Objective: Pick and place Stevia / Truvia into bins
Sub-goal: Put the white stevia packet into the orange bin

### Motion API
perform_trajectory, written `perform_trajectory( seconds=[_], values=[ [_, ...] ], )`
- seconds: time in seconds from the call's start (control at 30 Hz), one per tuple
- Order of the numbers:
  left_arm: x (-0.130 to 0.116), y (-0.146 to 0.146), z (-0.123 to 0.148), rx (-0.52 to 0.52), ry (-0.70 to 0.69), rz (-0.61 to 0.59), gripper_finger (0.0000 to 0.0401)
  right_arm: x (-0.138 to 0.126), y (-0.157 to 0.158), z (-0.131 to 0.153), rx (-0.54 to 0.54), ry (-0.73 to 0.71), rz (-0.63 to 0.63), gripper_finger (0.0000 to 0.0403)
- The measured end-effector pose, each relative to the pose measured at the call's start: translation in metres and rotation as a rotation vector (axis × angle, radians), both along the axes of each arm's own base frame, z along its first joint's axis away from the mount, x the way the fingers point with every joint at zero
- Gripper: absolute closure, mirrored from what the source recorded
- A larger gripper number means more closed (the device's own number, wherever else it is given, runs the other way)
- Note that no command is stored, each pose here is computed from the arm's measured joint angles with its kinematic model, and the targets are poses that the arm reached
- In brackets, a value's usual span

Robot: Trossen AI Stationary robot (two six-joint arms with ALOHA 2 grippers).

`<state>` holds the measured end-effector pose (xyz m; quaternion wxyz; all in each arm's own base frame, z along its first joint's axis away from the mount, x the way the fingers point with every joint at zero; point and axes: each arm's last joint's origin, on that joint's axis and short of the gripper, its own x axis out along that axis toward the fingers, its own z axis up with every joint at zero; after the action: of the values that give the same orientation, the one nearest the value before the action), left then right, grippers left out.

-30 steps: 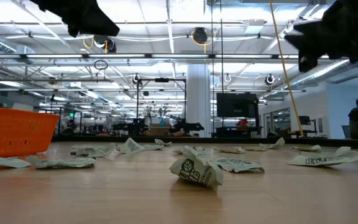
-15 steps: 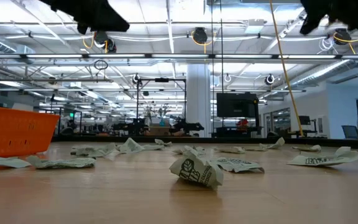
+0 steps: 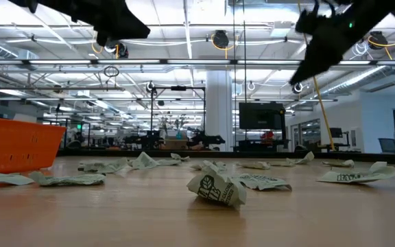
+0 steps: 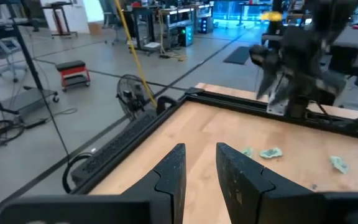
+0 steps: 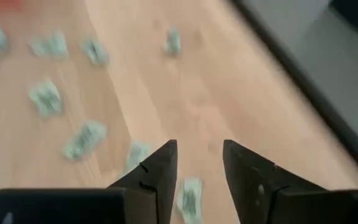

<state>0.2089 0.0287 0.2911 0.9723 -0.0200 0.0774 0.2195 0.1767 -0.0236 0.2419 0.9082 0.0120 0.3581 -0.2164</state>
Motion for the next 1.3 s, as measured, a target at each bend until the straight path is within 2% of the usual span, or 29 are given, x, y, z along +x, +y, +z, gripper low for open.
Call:
perform_trajectory(
  seconds=[0.13, 0.33, 0.53, 0.63, 0.83, 0.97, 1.1, 1.2, 1.3],
  values=[
    [-0.001, 0.003, -0.001, 0.008, 0.013, 0.011, 0.0308, 0.007, -0.001, -0.043, 0.021, 0.173, -0.009, 0.0277],
    [-0.001, 0.004, -0.001, 0.008, 0.013, 0.016, 0.0308, 0.008, -0.001, -0.083, 0.03, 0.25, -0.008, 0.0277],
    [-0.001, 0.004, -0.001, 0.008, 0.014, 0.016, 0.0308, 0.005, -0.001, -0.101, 0.046, 0.253, -0.03, 0.0277],
    [-0.001, 0.004, -0.001, 0.012, 0.015, 0.015, 0.0308, 0.003, -0.004, -0.11, 0.065, 0.213, -0.033, 0.0277],
    [-0.001, 0.004, -0.001, 0.014, 0.016, 0.015, 0.0308, -0.01, -0.012, -0.127, 0.056, 0.223, -0.072, 0.0287],
    [-0.001, 0.004, -0.001, 0.014, 0.016, 0.015, 0.0308, -0.016, -0.013, -0.135, 0.038, 0.223, -0.062, 0.0334],
    [-0.001, 0.004, -0.001, 0.014, 0.015, 0.015, 0.0308, -0.016, -0.013, -0.138, 0.027, 0.156, -0.057, 0.0393],
    [-0.001, 0.004, -0.001, 0.014, 0.015, 0.015, 0.0308, -0.013, -0.013, -0.135, 0.019, 0.105, -0.055, 0.0395],
    [-0.001, 0.004, -0.001, 0.019, 0.017, 0.019, 0.0308, -0.004, -0.014, -0.126, 0.019, -0.035, -0.029, 0.0401]
  ],
)
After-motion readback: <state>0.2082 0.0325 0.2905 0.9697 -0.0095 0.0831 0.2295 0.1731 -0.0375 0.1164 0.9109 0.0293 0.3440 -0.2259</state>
